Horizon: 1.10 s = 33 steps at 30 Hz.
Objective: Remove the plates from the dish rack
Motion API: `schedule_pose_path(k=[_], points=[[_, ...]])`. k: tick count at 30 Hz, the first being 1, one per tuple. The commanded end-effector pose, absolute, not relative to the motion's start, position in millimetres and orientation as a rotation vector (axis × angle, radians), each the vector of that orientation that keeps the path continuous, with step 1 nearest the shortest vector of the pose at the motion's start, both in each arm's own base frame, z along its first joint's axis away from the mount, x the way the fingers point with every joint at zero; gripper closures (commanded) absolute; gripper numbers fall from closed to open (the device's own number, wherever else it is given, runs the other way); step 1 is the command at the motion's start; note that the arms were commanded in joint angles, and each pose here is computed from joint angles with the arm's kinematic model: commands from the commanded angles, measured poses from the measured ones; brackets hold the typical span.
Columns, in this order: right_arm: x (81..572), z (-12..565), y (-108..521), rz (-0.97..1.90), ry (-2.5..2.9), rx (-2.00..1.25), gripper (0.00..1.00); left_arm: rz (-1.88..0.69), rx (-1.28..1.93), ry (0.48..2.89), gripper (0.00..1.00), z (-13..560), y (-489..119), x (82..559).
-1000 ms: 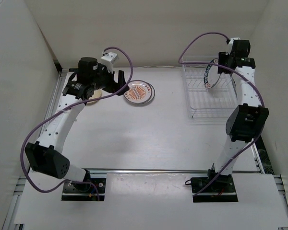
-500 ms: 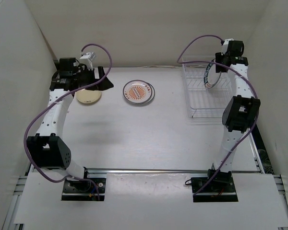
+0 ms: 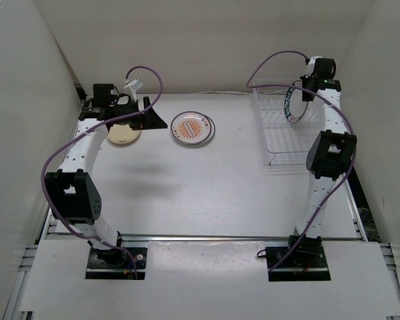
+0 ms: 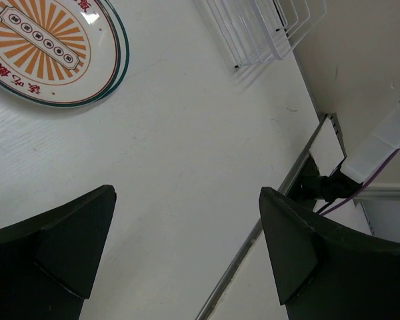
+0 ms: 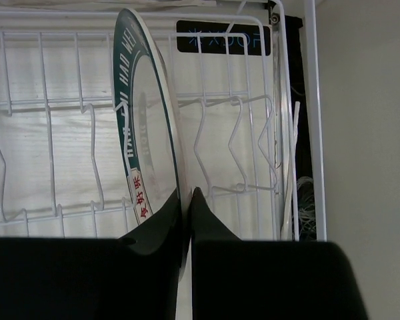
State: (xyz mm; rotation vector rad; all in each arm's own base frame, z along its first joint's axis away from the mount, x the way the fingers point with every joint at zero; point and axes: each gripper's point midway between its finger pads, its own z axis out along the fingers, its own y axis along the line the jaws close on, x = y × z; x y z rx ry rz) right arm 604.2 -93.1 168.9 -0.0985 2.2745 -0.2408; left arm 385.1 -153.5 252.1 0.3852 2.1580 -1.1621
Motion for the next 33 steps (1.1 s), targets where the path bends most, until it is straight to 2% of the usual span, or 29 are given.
schedule_pose_path(k=[1, 6, 13, 19, 20, 23, 26, 33], points=[[612.8, 222.6, -96.1, -0.231, 2.146, -0.066, 1.0, -1.212, 0.417, 2.125, 0.01, 261.6, -158.1, 378.6], [600.2, 292.9, -114.6, -0.346, 1.99, 0.17, 1.0, -1.303, 0.411, 2.134, 0.01, 256.9, -163.5, 376.1], [564.6, 377.4, -133.5, -0.478, 1.81, 0.32, 1.0, -1.319, 0.406, 2.134, 0.01, 258.1, -164.4, 374.9], [533.1, 379.5, -97.1, -0.478, 1.878, 0.158, 1.0, -1.311, 0.349, 2.166, 0.01, 253.8, -162.9, 369.4], [530.0, 377.2, -84.0, -0.428, 1.899, 0.112, 1.0, -1.313, 0.343, 2.162, 0.01, 255.3, -163.2, 368.4], [511.7, 363.9, -2.0, 0.012, 1.978, -0.169, 1.0, -1.342, 0.289, 2.189, 0.01, 247.5, -164.1, 369.2], [465.5, 353.5, 87.8, 0.521, 1.981, -0.467, 1.0, -1.414, 0.271, 2.194, 0.01, 243.5, -168.1, 368.4], [387.4, 309.0, 182.5, 1.103, 2.06, -0.625, 1.0, -1.552, 0.349, 2.186, 0.01, 246.3, -191.1, 352.2]])
